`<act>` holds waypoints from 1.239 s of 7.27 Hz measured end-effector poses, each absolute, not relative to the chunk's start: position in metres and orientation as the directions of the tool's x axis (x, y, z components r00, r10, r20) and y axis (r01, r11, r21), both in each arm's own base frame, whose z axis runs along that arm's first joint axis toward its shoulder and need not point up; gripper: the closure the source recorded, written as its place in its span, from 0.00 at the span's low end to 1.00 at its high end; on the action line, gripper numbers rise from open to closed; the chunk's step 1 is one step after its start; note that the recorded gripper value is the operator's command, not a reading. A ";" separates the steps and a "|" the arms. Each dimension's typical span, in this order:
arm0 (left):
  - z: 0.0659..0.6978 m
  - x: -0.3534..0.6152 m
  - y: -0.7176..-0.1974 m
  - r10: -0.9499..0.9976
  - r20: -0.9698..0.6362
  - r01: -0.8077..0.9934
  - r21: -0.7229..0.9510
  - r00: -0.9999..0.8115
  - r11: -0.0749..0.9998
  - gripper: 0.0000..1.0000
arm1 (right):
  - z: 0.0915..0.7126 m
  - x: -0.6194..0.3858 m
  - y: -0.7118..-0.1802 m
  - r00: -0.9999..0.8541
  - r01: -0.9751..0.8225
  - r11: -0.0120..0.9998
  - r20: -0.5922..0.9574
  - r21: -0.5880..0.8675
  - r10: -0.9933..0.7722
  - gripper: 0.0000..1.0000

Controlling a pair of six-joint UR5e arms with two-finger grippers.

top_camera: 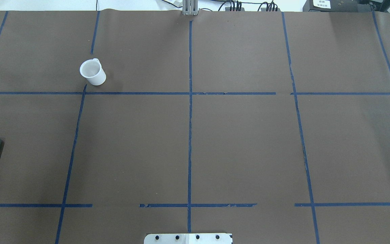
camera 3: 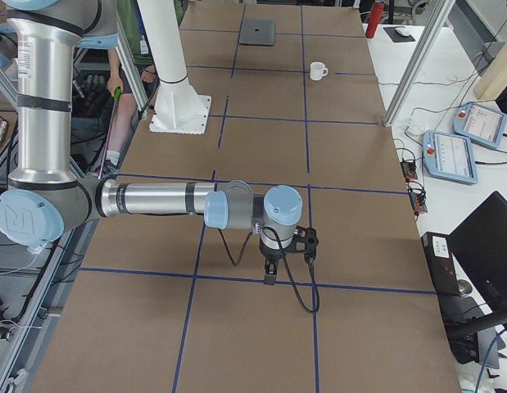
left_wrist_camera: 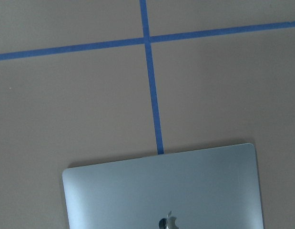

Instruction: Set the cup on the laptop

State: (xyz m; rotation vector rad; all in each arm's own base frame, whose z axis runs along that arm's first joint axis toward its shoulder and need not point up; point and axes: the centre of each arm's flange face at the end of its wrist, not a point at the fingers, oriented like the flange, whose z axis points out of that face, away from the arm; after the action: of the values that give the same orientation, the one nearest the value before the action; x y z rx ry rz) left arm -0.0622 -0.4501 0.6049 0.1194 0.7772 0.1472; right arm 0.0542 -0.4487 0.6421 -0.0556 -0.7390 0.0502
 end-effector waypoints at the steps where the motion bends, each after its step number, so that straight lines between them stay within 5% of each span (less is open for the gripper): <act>1: 0.578 -0.063 -0.474 0.202 -0.656 -0.084 0.207 0.727 0.975 0.00 | 0.642 0.054 -0.449 0.738 -0.026 0.997 0.672 -0.068 0.065 0.00; 6: 0.444 0.055 -0.524 0.326 -0.651 -0.141 0.320 0.686 0.937 0.00 | 0.642 0.054 -0.449 0.738 -0.025 0.997 0.672 -0.068 0.064 0.00; 9: 0.390 0.170 -0.540 0.284 -0.707 -0.165 0.234 0.648 0.958 0.00 | 0.642 0.054 -0.449 0.738 -0.025 0.997 0.672 -0.068 0.064 0.00</act>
State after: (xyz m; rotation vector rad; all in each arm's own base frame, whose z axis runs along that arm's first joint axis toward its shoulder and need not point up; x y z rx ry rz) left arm 0.1704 -0.5401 0.3899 0.1539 0.8284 0.2562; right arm 0.0542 -0.4487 0.6421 -0.0552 -0.7390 0.0492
